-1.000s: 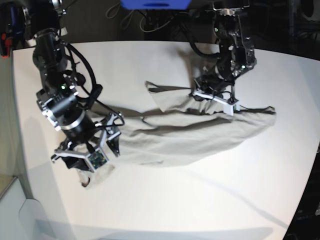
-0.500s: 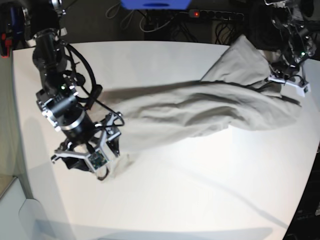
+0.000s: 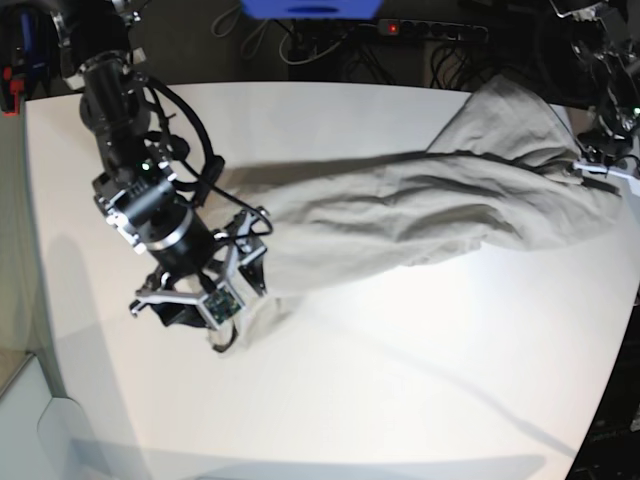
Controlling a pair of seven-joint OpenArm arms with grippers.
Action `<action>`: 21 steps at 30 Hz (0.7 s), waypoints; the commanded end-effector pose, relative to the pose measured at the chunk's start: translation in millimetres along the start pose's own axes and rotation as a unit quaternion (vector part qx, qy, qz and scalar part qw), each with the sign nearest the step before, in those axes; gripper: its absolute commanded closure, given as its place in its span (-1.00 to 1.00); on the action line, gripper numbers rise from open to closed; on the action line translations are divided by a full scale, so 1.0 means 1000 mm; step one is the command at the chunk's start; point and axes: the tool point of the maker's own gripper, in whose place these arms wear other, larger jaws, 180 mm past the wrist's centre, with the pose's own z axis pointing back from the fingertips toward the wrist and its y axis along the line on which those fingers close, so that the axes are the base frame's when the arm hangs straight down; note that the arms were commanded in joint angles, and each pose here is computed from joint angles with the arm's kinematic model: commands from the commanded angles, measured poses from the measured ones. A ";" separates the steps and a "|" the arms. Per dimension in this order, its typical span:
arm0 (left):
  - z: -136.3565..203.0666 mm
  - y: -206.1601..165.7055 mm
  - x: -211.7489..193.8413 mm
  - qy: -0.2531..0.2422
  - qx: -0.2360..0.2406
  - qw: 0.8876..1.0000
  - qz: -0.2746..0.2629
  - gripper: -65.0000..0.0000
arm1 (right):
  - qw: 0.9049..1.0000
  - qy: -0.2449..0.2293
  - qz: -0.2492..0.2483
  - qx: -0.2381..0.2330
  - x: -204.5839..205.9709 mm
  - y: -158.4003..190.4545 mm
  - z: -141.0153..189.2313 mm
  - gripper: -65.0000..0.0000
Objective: Layout the t-shirt on the table in an organized manner, then fold the t-shirt properly
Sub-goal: 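Lift the shirt with the right gripper and swing it across the table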
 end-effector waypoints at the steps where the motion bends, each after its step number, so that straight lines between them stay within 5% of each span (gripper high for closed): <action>1: 0.004 0.002 0.010 -0.017 0.003 1.000 0.001 0.98 | 1.000 -0.013 0.005 -0.011 0.008 -0.011 -0.002 -0.35; 13: 0.006 0.011 -0.007 0.001 0.011 1.000 -0.004 0.98 | 0.997 0.072 -0.026 -0.015 -0.013 -0.049 -0.080 -0.35; 21: 0.028 -0.002 0.008 -0.033 -0.001 0.999 -0.027 0.98 | 0.989 0.139 -0.034 0.037 -0.022 -0.053 -0.132 -0.35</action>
